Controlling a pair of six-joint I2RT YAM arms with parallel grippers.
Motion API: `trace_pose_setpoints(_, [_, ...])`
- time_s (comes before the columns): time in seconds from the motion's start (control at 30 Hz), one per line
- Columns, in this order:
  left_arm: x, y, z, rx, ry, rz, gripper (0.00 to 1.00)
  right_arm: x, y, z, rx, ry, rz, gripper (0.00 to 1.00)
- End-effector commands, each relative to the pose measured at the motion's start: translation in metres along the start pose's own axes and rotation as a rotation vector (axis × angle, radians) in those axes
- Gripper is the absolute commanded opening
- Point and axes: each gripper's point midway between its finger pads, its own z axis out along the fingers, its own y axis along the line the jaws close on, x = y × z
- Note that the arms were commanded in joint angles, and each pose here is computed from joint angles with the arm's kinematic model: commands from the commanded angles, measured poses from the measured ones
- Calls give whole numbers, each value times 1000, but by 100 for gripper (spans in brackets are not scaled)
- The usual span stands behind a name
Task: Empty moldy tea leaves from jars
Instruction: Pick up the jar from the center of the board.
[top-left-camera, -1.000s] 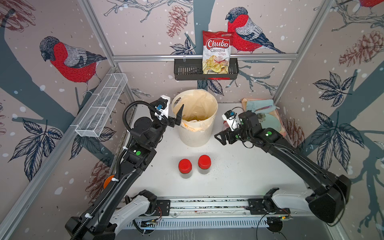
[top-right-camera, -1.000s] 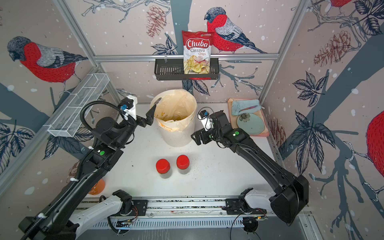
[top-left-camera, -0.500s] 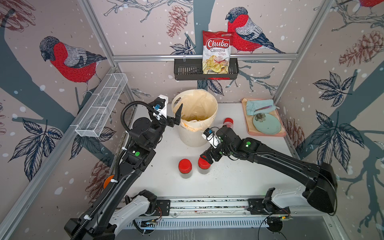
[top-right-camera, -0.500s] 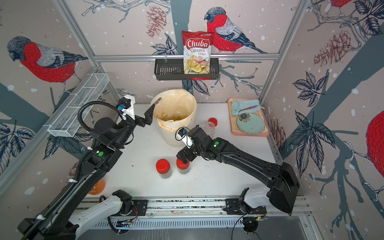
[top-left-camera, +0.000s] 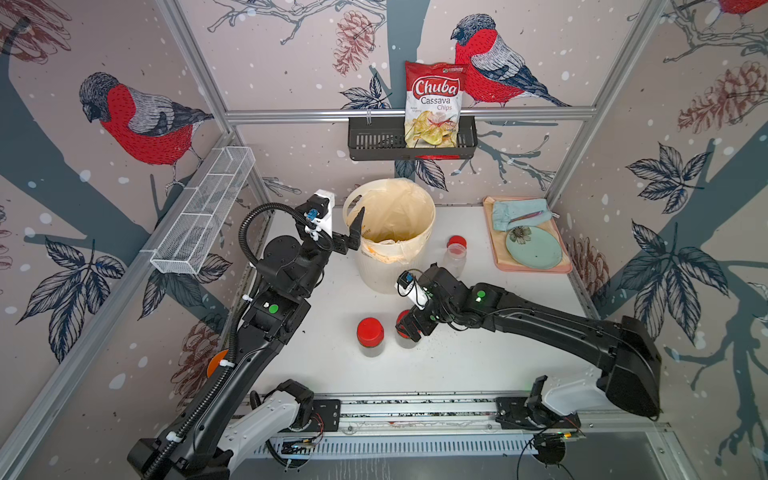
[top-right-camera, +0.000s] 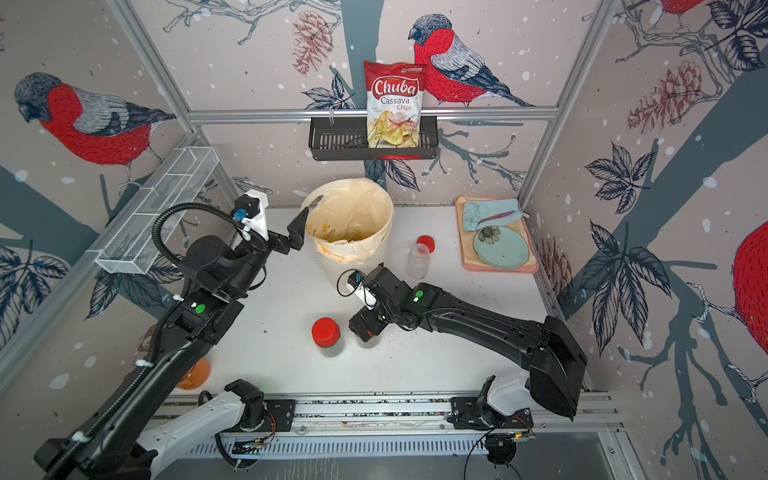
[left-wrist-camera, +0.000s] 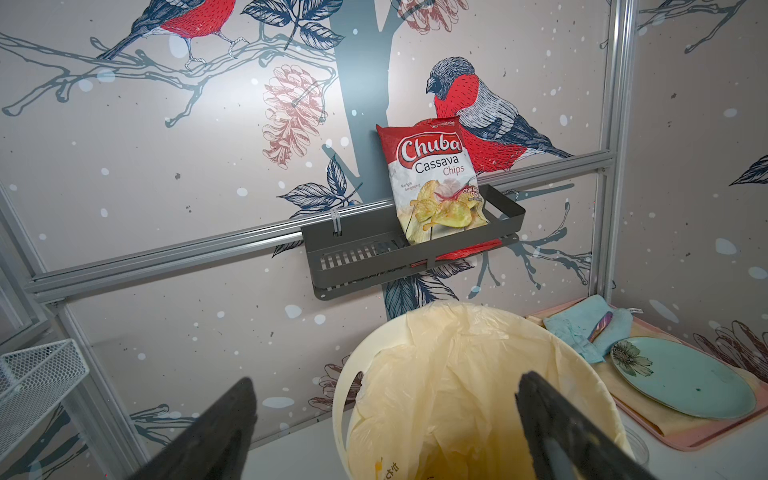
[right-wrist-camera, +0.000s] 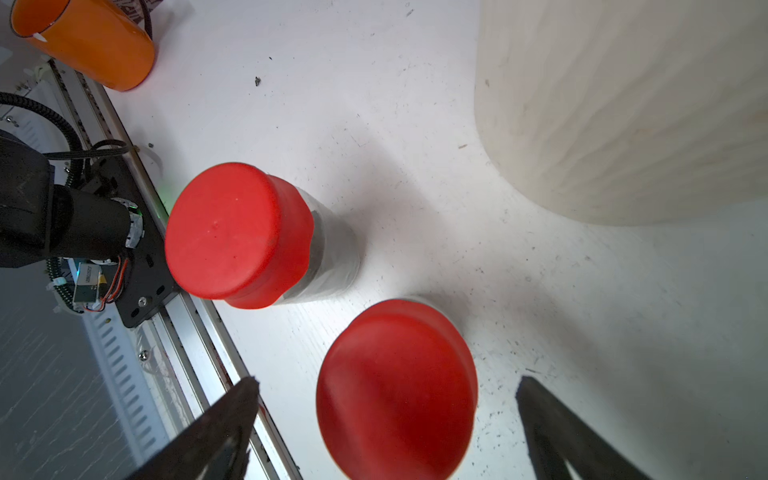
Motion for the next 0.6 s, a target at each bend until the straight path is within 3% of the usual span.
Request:
trace_pose_setpoints(0.0, [-3, 1, -1, 2, -8, -15, 95, 3, 3, 4, -7, 9, 4, 97])
trace_pose_setpoints(0.23, [3, 15, -1, -81, 21, -45, 97, 10, 5, 12, -12, 34, -4, 96])
trace_pose_setpoints(0.57, [17, 18, -16, -103, 48, -118, 97, 15, 3, 21, -1, 61, -7, 92])
